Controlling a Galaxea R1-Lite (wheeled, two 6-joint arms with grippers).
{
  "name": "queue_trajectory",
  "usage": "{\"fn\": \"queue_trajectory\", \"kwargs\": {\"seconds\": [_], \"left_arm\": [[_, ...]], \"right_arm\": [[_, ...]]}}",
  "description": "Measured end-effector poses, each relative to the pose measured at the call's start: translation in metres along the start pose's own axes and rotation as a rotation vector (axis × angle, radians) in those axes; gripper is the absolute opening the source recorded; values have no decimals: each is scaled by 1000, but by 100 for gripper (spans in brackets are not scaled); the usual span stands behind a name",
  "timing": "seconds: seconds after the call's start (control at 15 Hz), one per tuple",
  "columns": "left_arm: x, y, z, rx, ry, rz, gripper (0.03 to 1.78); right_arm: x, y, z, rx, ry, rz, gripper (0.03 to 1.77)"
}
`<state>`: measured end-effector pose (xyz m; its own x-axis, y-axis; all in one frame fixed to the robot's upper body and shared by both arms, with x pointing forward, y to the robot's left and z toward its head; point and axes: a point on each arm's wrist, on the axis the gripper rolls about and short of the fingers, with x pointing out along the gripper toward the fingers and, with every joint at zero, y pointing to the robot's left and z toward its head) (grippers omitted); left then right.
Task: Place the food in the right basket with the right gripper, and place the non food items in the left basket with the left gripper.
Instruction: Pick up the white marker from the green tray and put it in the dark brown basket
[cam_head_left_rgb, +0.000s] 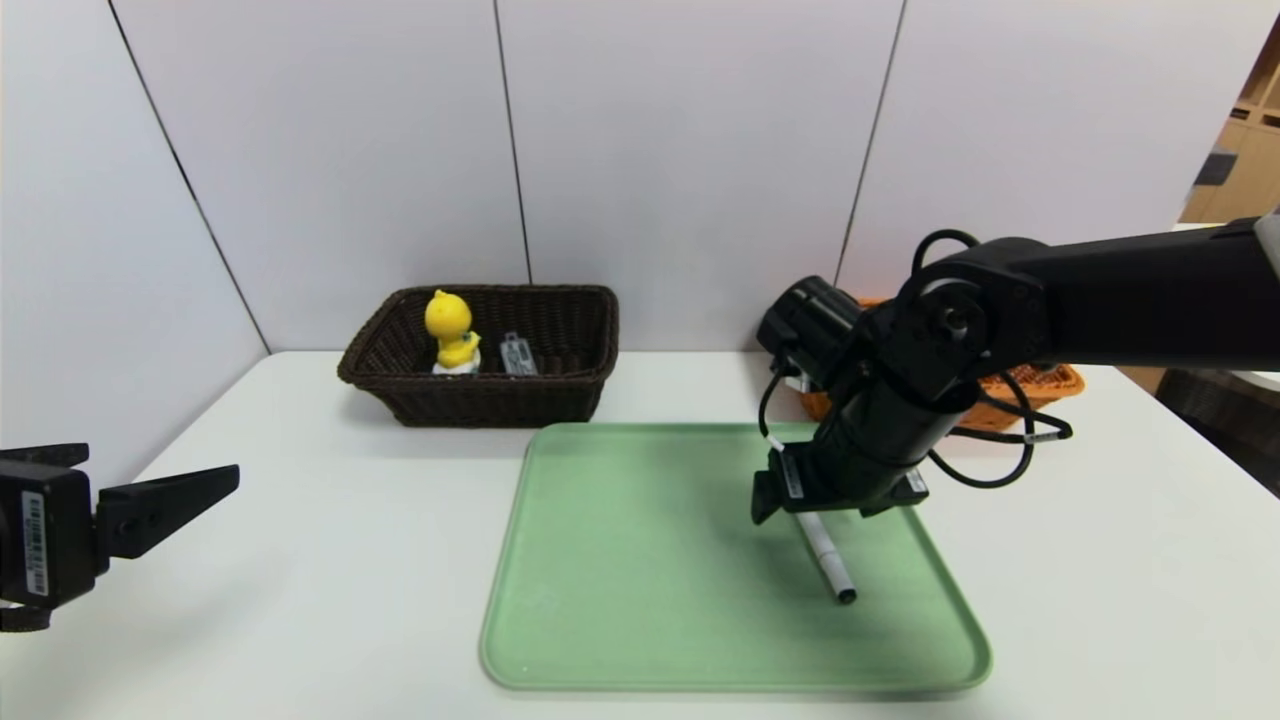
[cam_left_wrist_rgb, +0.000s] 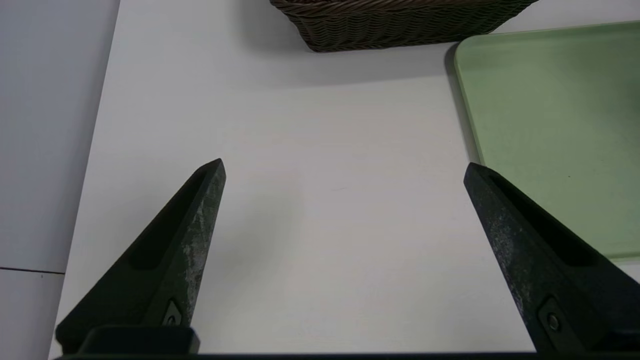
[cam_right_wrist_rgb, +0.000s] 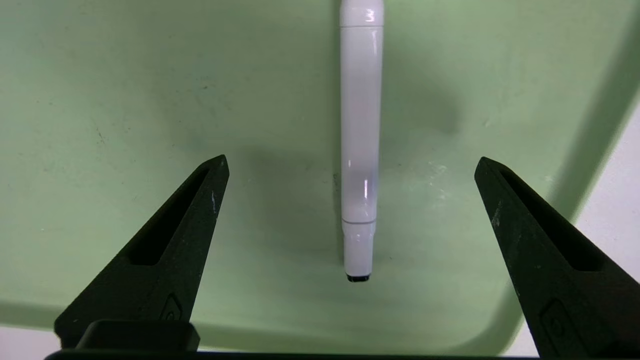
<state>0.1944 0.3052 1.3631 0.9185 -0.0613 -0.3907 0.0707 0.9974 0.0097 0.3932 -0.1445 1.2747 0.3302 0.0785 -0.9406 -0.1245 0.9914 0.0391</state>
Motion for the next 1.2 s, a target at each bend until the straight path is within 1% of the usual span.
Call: {"fn": "queue_trajectory", "kwargs": {"seconds": [0.33,0.93,1.0,1.13,1.2], "left_arm": [[0,0,-1,-1,2,1,169],[1,0,0,1,3,1,169],[1,0,0,1,3,1,169],[2,0,0,1,4,2,169],[2,0,0,0,3,3,169]], "right_arm": [[16,2,2,-2,36,-12,170],[21,1,1,0,51,-22,170],[22,1,1,0,53,-23,161],[23,0,2,3,54,-25,127],[23,0,2,4,56,-24,113]]}}
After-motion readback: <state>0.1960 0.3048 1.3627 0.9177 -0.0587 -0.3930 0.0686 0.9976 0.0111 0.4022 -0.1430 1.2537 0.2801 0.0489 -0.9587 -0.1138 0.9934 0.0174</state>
